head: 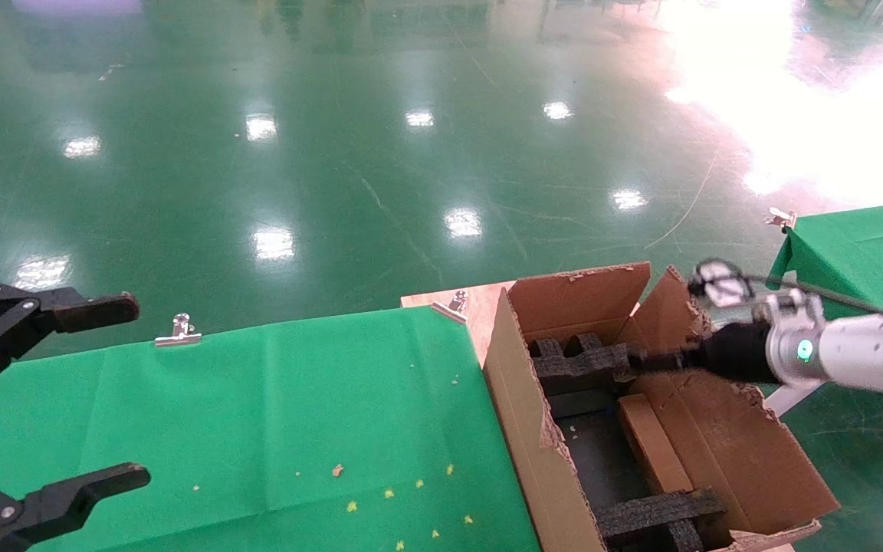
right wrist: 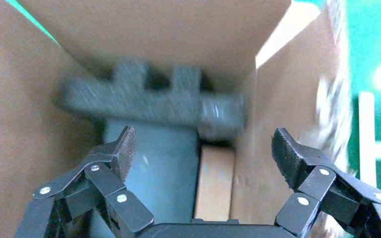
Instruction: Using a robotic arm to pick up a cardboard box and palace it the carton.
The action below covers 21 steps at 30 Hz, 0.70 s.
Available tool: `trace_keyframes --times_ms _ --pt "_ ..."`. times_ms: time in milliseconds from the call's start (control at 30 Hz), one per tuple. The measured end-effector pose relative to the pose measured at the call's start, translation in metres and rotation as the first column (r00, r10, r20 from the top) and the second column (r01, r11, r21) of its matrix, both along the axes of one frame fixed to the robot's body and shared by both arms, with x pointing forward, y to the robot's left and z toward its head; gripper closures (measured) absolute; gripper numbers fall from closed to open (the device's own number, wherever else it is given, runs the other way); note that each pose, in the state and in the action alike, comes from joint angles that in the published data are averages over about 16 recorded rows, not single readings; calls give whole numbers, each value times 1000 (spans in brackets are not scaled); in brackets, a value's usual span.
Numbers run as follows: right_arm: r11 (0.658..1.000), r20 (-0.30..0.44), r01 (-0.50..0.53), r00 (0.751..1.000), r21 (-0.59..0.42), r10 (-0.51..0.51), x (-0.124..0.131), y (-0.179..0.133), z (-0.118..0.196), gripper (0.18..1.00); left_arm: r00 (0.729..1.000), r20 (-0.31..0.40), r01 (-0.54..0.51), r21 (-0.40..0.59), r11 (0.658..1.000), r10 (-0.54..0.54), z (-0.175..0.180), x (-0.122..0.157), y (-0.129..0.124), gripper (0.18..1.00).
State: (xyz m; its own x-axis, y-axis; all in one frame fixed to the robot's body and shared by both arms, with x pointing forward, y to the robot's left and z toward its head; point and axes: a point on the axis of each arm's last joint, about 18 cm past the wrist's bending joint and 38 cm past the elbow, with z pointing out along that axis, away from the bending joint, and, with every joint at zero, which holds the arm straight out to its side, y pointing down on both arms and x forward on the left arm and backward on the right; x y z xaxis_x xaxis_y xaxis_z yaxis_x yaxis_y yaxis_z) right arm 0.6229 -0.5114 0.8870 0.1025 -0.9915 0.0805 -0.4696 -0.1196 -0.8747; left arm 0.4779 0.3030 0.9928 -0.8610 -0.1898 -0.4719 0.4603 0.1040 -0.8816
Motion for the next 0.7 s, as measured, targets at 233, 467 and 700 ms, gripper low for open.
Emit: trace_keyframes --times_ms 233,467,700 --pt "994 130 -105 986 21 101 -13 29 53 181 1000 0 0 0 1000 0 0 0 0 184" --pt "979 215 -202 958 39 190 -30 57 86 178 1000 0 0 0 1000 0 0 0 0 184" --pt "970 234 -239 947 52 221 -37 67 94 178 1000 0 -1 0 1000 1 0 0 0 184"
